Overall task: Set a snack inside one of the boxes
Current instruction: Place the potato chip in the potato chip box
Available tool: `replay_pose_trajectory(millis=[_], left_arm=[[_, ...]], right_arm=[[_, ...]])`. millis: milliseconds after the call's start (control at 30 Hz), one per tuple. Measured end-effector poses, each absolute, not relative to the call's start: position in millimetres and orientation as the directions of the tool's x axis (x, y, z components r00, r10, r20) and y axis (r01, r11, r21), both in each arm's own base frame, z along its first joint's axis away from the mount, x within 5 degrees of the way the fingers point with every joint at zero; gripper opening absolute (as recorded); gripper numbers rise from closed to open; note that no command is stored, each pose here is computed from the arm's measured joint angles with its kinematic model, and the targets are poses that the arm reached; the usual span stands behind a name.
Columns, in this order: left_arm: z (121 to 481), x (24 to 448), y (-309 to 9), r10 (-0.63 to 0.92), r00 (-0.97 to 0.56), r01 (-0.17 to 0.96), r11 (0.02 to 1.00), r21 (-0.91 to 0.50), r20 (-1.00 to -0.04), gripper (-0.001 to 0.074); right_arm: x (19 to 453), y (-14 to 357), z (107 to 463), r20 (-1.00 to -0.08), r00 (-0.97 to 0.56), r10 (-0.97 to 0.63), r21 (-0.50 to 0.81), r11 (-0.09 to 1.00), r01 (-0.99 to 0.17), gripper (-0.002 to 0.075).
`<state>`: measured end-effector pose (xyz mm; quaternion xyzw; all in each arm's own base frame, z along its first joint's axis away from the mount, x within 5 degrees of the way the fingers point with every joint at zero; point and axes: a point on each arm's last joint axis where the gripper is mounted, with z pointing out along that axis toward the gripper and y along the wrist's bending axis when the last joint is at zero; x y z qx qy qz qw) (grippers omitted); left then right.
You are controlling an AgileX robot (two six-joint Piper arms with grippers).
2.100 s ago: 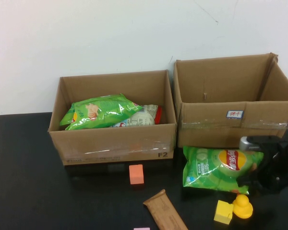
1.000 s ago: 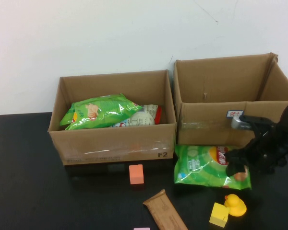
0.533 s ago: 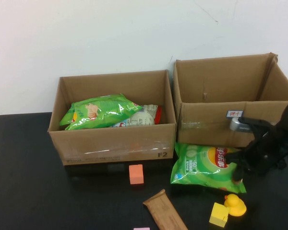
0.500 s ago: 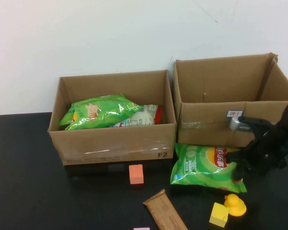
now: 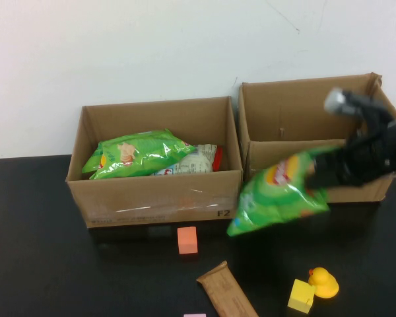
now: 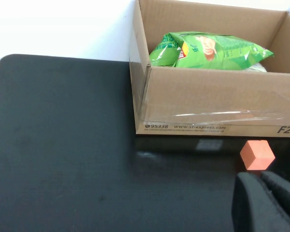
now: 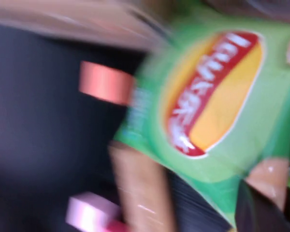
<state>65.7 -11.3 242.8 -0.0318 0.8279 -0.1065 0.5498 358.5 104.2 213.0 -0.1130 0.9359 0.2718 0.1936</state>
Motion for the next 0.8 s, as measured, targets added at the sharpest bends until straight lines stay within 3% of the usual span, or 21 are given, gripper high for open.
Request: replay_pose_trajectory(millis=[233,467,700,800], left_arm=[[242.9,65.8,-11.3,-0.170,-0.392,0.064,0.975,-0.211,-0.904,-0.0001],[242.9,65.8,-11.3,-0.170,-0.392,0.064,0.975,-0.211,-0.904,-0.0001],[242.9,65.8,-11.5,-0.173,-0.393,0.065,0.974,-0.215,-0.903,-0.0001],[242.9,65.8,-11.5,-0.173,-0.393,0.065,0.974,-0.215,-0.903,-0.0001]], right_arm=[[367.7,128.7,274.2,-0.604,-0.791,0.098,0.666,0.608,-0.433,0.0008],[385.4,165.9,320.2,-0.740,-0.644,0.196,0.628,0.544,-0.556,0.0008],[420.5,217.4,306.9,-0.800,-0.572,0.184,0.567,0.547,-0.616,0.0009],[437.8,229.6,279.2,-0.798,-0.585,0.148,0.553,0.565,-0.612,0.0078]])
